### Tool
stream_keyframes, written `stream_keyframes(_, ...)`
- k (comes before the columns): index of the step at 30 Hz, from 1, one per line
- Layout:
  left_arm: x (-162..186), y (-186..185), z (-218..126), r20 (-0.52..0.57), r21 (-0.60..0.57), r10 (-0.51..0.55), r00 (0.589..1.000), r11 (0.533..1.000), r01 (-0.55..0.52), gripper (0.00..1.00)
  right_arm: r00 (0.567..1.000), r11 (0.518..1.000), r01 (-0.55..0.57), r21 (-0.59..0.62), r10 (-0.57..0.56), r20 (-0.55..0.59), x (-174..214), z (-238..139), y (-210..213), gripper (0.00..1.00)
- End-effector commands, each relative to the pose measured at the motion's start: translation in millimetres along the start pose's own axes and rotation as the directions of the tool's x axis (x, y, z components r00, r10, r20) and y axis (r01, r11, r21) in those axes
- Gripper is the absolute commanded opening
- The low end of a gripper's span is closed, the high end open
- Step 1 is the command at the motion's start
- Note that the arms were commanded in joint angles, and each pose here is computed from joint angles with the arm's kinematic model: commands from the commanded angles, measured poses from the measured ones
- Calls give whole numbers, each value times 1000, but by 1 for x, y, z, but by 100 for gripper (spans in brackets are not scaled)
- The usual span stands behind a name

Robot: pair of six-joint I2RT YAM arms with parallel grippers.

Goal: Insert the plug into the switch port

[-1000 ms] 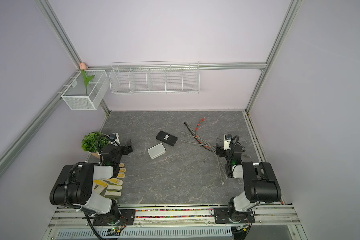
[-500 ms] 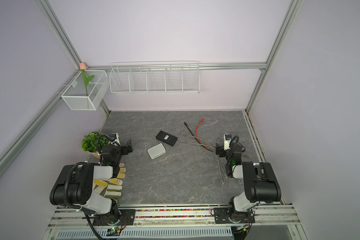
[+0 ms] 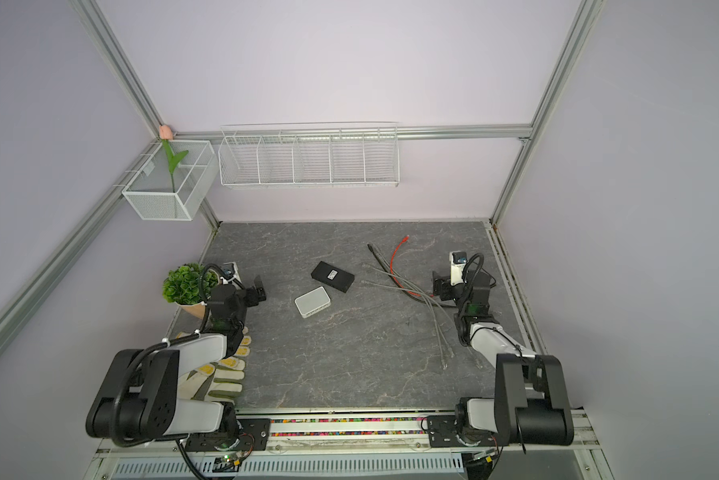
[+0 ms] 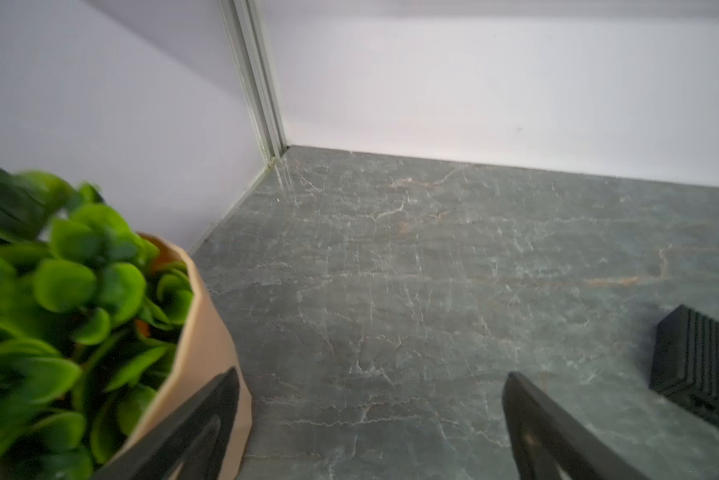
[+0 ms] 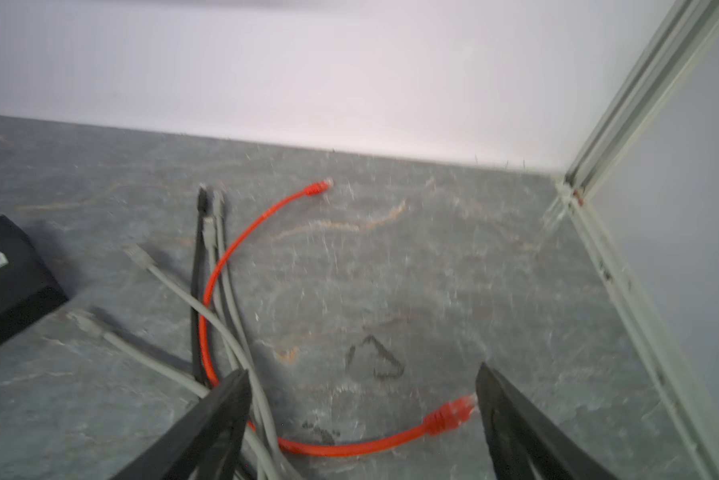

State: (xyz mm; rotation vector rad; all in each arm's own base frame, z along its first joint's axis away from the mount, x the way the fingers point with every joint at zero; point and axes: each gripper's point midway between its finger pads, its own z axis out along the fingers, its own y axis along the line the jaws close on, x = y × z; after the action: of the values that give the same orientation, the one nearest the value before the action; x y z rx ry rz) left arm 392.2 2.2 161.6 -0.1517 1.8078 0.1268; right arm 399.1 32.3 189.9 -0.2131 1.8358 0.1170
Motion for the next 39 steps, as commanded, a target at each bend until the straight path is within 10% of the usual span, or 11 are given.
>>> stream_keyframes(1, -20, -3, -15, -28, -3, -49, 998, 999, 49, 99, 997, 988, 68, -138, -73, -35, -15, -19, 43, 88)
stream_keyframes(3, -34, -25, -26, -49, 100, -70, 996, 992, 74, 99, 994, 991, -85, -101, 77, -76, -27, -24, 44, 88)
stream_keyframes(6, -42, -59, -34, -99, 213, -59, 993, 974, 79, 100, 773, 842, -519, 150, 537, -338, 22, -29, 33, 88)
stream_keyframes(12, -24, -131, -23, -309, 430, -96, 946, 873, 229, 96, 804, 942, -326, -81, 231, -548, 57, -14, 125, 88)
stream_keyframes(22, 39, -173, -2, -530, 445, -1, 848, 851, 279, 81, 792, 912, -297, -283, 69, -607, 78, -13, 186, 98)
stream_keyframes(28, 75, -185, 9, -645, 414, 9, 764, 845, 339, 68, 782, 859, -327, -395, 11, -623, 76, -8, 222, 69)
stream_keyframes(39, 113, -181, 2, -741, 366, 56, 669, 869, 333, 55, 747, 816, -330, -474, -81, -660, 89, 14, 286, 55)
